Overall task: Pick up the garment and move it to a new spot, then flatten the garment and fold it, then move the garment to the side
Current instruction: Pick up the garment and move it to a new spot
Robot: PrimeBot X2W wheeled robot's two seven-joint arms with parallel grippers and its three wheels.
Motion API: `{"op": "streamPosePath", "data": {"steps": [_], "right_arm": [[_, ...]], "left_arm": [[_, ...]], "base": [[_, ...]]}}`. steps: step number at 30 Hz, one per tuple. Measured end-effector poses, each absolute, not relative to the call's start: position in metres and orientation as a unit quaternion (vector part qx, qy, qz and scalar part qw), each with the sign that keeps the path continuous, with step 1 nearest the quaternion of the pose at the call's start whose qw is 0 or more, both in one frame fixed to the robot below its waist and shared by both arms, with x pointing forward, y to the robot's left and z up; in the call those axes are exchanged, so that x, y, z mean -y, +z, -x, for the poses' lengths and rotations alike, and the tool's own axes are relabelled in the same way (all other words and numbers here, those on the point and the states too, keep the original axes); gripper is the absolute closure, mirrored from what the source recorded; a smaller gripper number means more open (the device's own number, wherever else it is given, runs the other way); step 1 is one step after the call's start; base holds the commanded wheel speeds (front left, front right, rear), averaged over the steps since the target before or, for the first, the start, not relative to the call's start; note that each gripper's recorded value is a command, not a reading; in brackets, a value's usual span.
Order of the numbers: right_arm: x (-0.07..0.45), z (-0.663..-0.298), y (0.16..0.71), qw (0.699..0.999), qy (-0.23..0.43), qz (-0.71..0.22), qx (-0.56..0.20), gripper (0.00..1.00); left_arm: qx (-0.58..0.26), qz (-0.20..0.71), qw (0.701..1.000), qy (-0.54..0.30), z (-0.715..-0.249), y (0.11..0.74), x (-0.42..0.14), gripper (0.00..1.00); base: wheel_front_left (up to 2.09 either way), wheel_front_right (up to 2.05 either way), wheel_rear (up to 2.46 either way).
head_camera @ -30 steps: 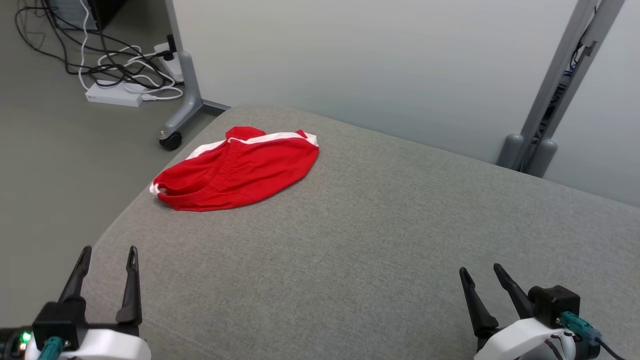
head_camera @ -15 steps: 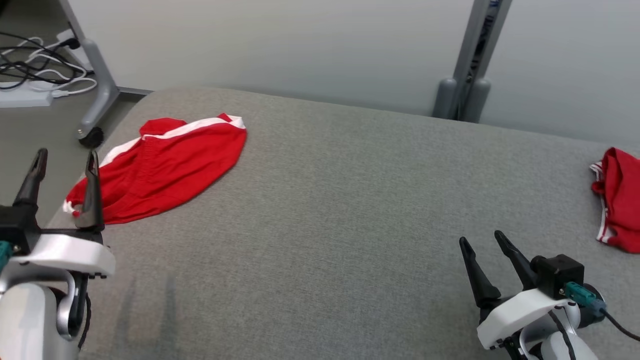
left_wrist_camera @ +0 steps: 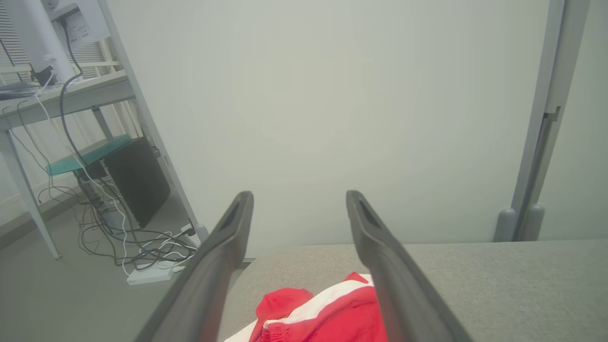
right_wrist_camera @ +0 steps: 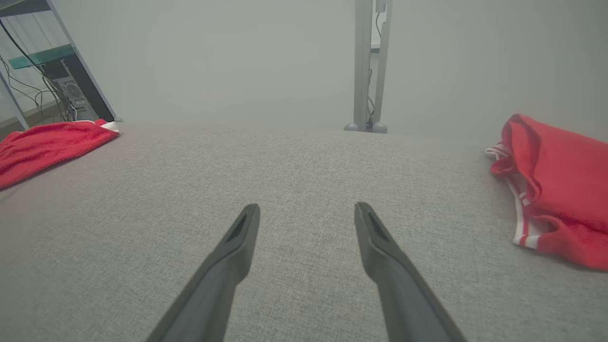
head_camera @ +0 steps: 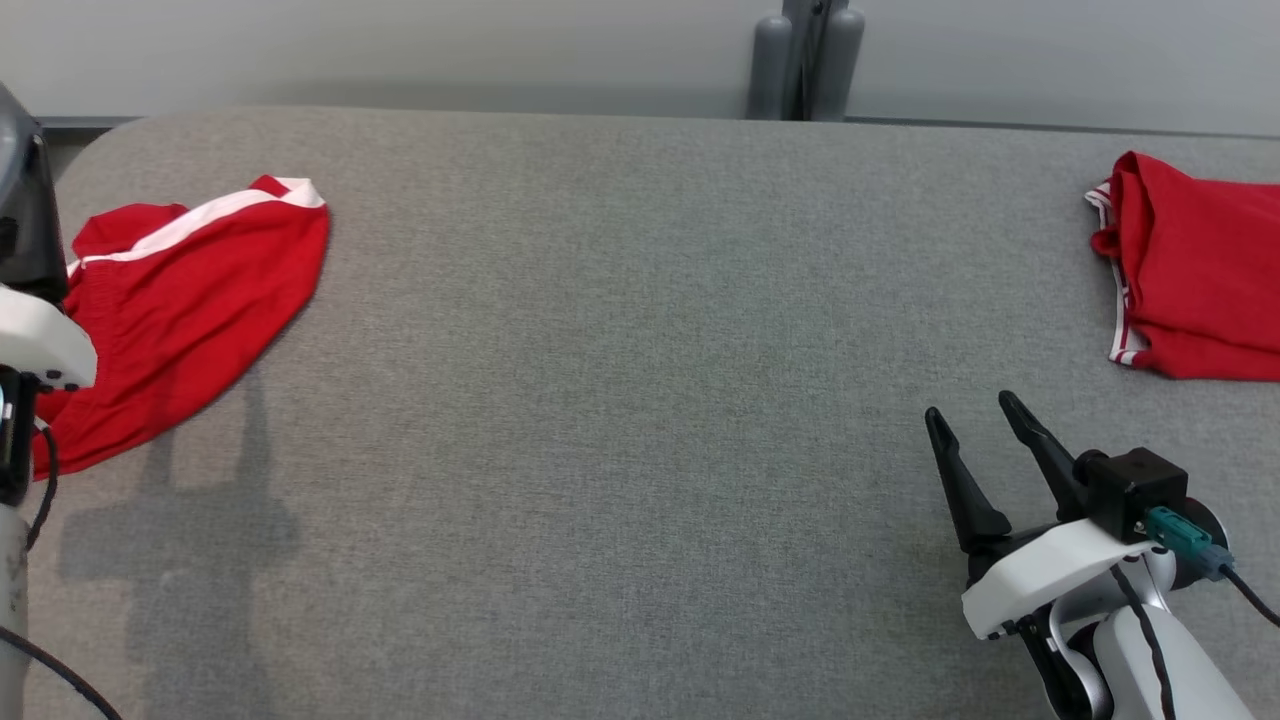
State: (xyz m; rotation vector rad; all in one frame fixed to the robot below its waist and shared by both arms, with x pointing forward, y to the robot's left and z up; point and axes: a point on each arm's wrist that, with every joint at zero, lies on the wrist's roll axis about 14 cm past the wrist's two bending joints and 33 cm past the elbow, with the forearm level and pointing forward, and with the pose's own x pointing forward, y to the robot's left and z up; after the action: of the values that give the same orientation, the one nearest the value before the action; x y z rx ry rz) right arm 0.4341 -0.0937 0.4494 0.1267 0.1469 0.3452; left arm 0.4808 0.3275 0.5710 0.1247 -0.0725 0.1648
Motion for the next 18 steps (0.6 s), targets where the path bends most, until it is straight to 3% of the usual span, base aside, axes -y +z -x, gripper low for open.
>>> {"op": "streamPosePath", "data": {"steps": [9,18], "right_arm": [[0.125,-0.442,0.434,0.985,0.131,-0.059,-0.091,0.0],[0.157,-0.442,0.419,0.988,0.093,-0.046,-0.111,0.0]], "left_arm": [[-0.068,-0.046,0.994,0.07,-0.533,0.521,-0.327,0.0],[-0.275,-0.026,0.96,0.05,-0.544,0.429,-0.314,0.0]], "base": [[0.0,0.0,0.0],[0.0,0.0,0.0]]}}
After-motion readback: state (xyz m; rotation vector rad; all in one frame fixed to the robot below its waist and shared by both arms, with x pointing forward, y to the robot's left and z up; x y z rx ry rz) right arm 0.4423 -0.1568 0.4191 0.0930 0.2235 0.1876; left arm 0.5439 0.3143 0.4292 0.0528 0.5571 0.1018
